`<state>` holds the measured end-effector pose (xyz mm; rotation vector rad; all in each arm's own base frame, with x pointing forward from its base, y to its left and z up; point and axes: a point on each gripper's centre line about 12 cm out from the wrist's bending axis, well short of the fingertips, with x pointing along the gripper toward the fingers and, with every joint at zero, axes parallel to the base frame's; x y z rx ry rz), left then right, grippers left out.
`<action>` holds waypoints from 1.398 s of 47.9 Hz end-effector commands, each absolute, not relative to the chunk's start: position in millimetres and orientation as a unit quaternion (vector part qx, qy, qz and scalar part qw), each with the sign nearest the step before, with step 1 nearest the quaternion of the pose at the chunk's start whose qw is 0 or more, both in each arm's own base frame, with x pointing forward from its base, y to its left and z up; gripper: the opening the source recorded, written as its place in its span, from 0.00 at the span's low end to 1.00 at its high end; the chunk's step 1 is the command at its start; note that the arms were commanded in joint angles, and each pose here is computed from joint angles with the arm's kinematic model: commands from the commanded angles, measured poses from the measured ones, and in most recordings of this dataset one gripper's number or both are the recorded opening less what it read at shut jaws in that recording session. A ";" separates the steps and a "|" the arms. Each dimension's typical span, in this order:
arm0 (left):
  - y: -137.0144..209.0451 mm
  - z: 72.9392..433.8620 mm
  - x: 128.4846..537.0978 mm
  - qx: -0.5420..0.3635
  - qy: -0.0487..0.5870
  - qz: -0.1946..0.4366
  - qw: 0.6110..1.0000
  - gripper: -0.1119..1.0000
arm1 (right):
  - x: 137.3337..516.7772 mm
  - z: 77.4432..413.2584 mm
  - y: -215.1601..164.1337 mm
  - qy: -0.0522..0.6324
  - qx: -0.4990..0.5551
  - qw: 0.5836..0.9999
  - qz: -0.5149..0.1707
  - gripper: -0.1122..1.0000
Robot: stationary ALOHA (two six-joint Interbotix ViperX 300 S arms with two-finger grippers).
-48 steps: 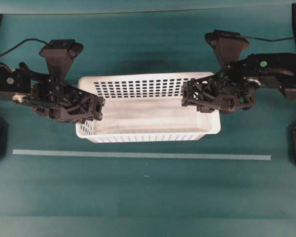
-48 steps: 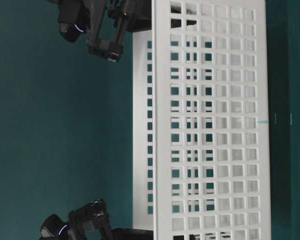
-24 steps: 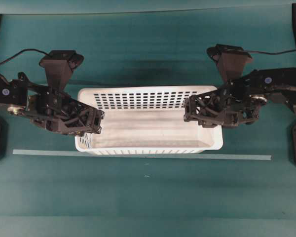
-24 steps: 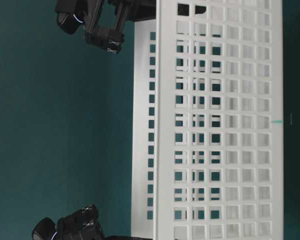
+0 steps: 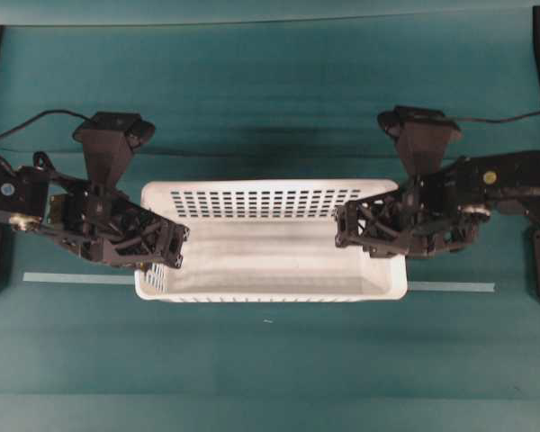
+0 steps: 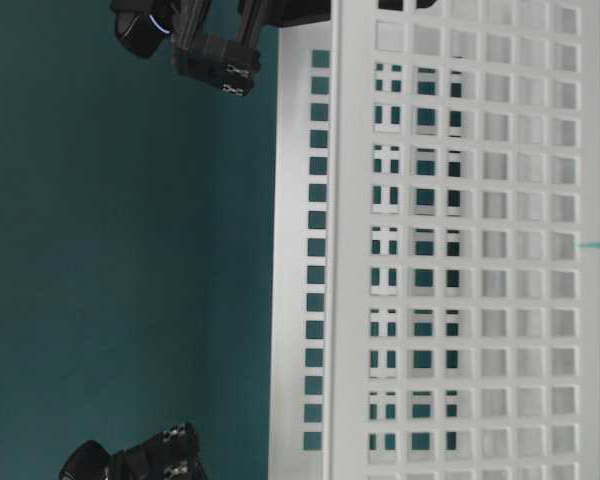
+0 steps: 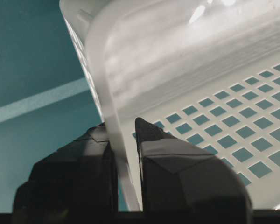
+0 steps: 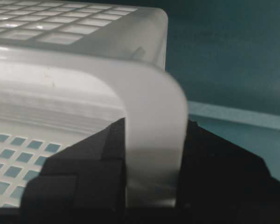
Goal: Lift the white basket with both hands.
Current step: 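Lift the basket with both grippers and pull it toward the front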
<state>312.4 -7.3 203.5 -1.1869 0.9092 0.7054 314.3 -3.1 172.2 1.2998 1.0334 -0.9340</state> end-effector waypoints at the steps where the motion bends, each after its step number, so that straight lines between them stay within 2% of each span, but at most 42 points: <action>1: -13.1 207.6 313.2 -0.521 0.406 0.302 0.687 0.14 | 313.9 169.2 8.5 0.454 0.538 0.591 -0.393 0.25; 40: -27.8 184.1 322.5 -0.510 0.435 0.312 0.674 0.14 | 320.4 149.7 27.9 0.467 0.532 0.589 -0.391 0.25; 67: -29.6 164.2 315.1 -0.491 0.457 0.323 0.667 0.14 | 322.5 133.9 34.5 0.474 0.528 0.583 -0.396 0.25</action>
